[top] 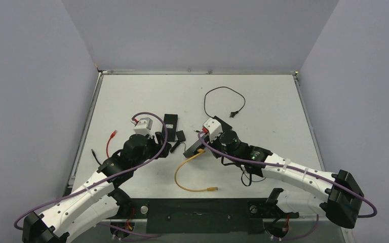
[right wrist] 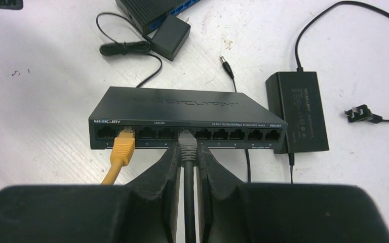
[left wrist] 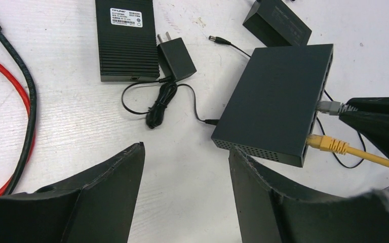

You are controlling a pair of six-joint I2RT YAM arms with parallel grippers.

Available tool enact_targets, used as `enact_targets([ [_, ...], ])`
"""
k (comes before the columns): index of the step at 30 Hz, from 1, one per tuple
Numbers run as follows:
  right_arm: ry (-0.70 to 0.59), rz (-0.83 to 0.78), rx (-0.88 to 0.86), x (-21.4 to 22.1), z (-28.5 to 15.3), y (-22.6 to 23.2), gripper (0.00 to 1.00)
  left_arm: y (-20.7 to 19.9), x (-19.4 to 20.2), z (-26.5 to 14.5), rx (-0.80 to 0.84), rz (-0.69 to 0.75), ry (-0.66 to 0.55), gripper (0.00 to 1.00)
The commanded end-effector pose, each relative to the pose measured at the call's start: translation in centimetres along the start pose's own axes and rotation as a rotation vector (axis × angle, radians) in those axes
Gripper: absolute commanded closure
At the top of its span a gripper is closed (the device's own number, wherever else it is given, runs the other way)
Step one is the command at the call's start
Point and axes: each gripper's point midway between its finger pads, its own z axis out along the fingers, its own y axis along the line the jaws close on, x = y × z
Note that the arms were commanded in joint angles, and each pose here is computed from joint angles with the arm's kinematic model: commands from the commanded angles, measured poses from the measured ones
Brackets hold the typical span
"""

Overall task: Insert the plug into the switch port
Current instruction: Place the switch port at the center of the board.

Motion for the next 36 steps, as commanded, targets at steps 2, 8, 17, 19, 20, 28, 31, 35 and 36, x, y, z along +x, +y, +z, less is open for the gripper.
enact_targets([
  [2,-0.191,0.064,0.051,-6.3,-1.5,-1.3,1.0,-1.1,-2.4,-0.4,0.021,-0.021,-0.059,0.4],
  [8,-0.133,0.108,0.03,-3.5,-0.2,-0.4,1.0,-0.9,-1.9,-0.2,0.019,-0.027,-0.053,0.4],
  [17,-0.279,0.156,0.135,-6.7,-2.6,-2.7,1.0,-0.9,-1.9,-0.2,0.019,-0.023,-0.055,0.4],
  [19,-0.32,0.157,0.179,-8.3,-3.6,-3.8,1.0,-0.8,-1.9,-0.2,0.018,-0.026,-0.056,0.4],
  [20,-0.343,0.155,0.195,-9.3,-4.1,-4.2,1.0,-0.8,-1.8,-0.2,0.018,-0.027,-0.055,0.4],
  [28,-0.44,0.185,0.358,-14.0,-6.0,-9.2,1.0,-0.6,-1.6,-0.1,0.015,-0.029,-0.053,0.4],
  [31,-0.485,0.194,0.395,-15.9,-6.5,-10.8,1.0,-0.7,-1.6,-0.1,0.019,-0.029,-0.055,0.4],
  [35,-0.532,0.188,0.399,-18.4,-6.0,-11.7,1.0,-0.7,-1.5,0.0,0.021,-0.028,-0.055,0.4],
  [36,-0.533,0.184,0.391,-18.7,-5.3,-11.6,1.0,-0.7,-1.6,-0.1,0.022,-0.028,-0.057,0.4],
])
